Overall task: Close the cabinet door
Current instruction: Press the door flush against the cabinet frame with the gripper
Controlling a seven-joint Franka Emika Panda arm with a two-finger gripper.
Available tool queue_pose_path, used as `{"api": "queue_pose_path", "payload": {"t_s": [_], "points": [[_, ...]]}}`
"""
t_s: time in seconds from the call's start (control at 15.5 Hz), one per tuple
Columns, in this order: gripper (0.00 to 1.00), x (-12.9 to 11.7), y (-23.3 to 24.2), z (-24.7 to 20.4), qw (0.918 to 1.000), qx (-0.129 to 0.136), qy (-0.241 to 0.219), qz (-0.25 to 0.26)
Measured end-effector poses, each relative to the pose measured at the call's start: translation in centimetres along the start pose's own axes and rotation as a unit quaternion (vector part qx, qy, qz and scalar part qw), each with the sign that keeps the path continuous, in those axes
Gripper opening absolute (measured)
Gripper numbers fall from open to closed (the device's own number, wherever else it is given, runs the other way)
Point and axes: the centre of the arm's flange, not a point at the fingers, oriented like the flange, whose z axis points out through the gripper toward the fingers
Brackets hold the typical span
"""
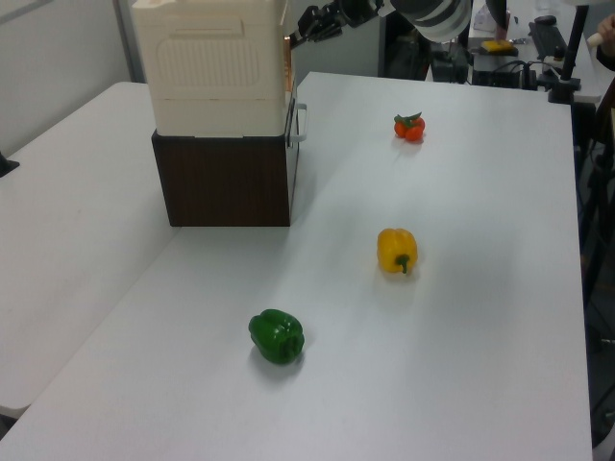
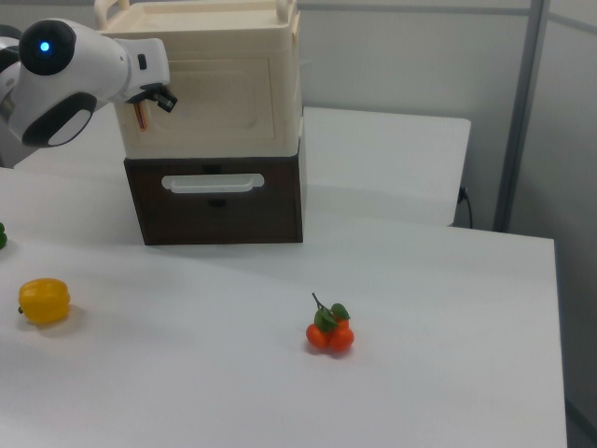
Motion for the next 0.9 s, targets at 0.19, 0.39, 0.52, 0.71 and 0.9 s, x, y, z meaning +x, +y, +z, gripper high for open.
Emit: {"api": "queue_pose_path", "payload": {"t_s": [0.19,0.39,0.52,0.71,0.9], "points": [[0.01,-0.3,-0.4,0.4,0.9999,-0.001,0.014,-0.003],[0.01,-0.3,-0.5,0.4,0.9998,-0.003,0.015,-0.009],[0.01,-0.2,-0.5,0.3,0.9998,-0.004,0.015,-0.012],[0.01,-0.3,-0.4,-0.5,0.9996,-0.003,0.003,-0.028],[0.01,-0.7,0.8,-2.2,0.9962,0.008,-0.076,-0.042]]}}
